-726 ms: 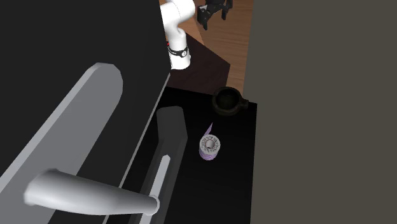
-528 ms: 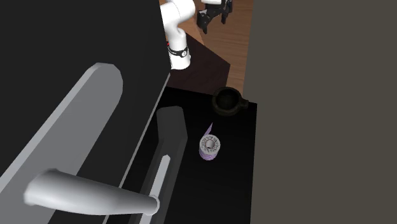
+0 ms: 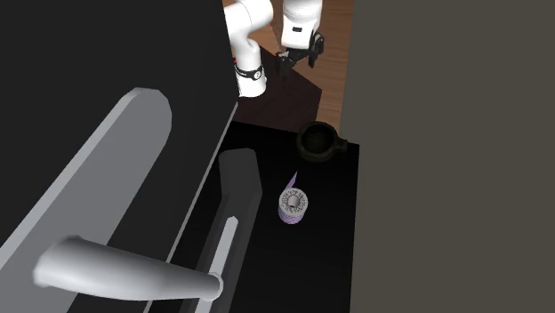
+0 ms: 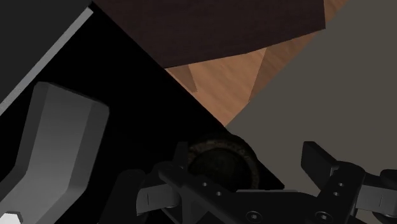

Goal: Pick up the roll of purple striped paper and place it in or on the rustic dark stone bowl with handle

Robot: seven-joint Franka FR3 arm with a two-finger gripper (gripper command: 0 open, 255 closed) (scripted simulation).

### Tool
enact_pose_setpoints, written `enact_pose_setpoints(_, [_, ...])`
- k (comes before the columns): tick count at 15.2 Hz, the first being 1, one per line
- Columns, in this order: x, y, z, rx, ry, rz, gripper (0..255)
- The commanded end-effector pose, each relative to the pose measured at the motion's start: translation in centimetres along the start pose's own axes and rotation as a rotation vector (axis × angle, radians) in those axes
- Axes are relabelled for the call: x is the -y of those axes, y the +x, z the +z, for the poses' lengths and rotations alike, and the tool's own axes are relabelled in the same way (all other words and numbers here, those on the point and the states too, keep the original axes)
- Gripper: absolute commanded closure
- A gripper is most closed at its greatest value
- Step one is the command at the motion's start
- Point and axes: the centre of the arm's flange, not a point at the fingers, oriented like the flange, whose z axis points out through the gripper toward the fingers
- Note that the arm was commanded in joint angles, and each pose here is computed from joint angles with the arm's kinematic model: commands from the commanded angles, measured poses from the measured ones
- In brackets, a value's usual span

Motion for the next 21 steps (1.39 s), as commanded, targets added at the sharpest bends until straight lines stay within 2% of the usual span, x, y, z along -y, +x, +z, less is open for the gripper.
enact_pose_setpoints(1, [-1.6,1.7,1.2,-0.008,-0.011,0.000,0])
enact_pose_setpoints(21, [-15.1,20.0,11.2,-0.077,-0.106,0.003,0])
